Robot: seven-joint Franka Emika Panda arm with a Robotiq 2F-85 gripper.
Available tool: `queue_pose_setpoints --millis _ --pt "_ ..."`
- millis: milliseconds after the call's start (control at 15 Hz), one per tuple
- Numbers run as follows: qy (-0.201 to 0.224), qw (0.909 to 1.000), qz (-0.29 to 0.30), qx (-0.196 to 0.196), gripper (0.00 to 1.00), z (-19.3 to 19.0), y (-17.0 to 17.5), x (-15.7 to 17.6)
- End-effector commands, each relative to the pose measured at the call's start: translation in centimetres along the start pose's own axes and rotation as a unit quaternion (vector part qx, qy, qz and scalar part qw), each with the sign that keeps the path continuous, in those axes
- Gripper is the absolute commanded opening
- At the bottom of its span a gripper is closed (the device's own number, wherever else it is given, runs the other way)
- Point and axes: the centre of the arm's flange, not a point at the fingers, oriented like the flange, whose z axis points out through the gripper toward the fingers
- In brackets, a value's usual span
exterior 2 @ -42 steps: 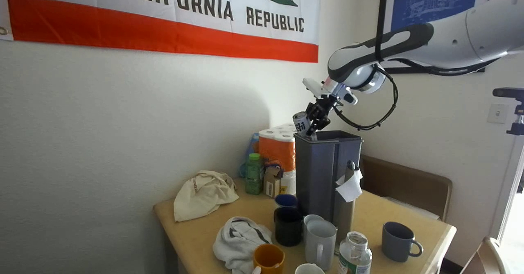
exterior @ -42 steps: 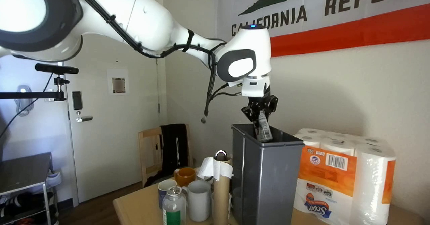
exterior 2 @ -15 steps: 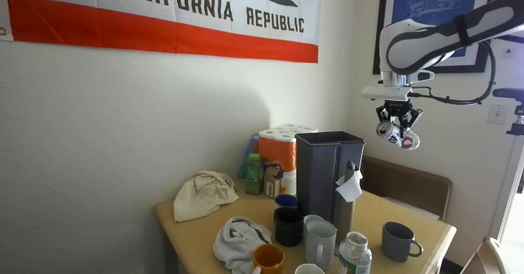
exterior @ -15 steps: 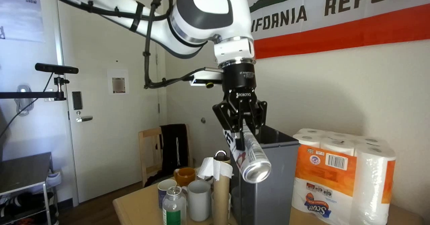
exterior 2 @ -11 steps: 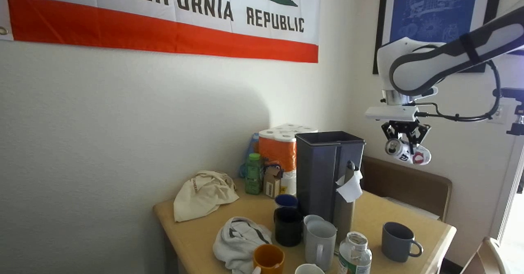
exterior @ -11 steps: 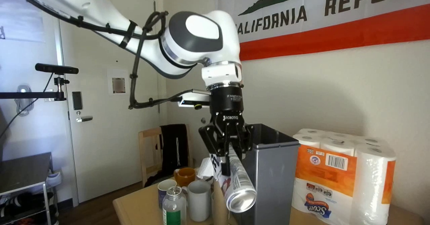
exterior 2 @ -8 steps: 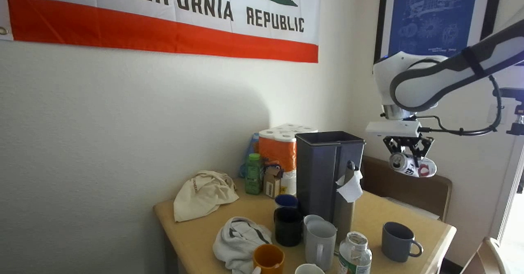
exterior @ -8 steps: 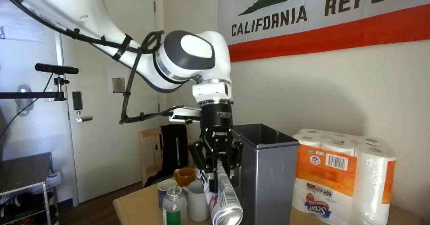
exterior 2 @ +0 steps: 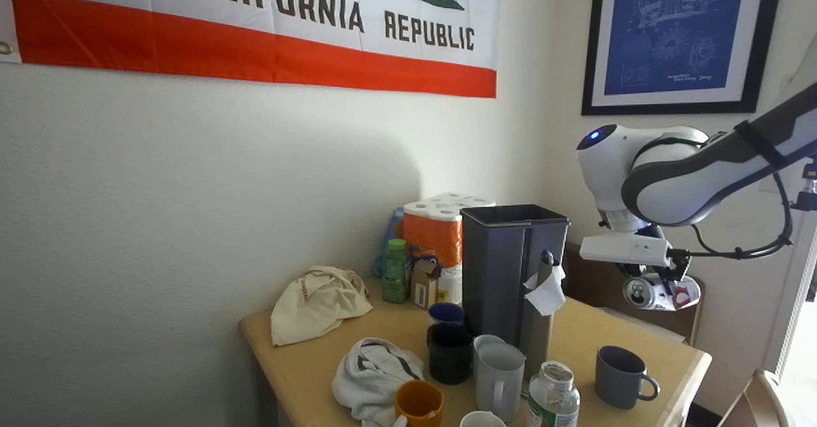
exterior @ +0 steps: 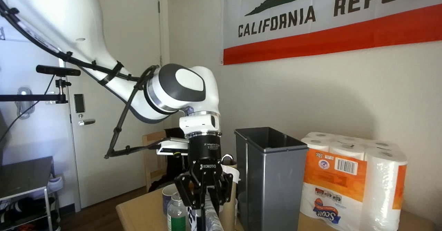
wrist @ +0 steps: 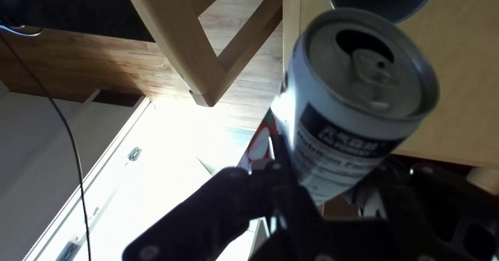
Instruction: Take the white can out of the grey bin, pour the contents in the can into the grey mug, place the can back in the bin
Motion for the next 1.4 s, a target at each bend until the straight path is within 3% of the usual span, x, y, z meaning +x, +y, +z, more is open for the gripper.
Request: queue_pose_setpoints --millis 0,533,1333 --pt "0.036 0.9991 0.015 0.016 0.08 1.4 1.0 -1.5" --pt "0.132 0.9897 -0.019 0.053 0.08 3.6 0.3 -4.0" --pt "0.265 0.9587 -0.072 0.073 0.08 5.0 -1.0 -6.8"
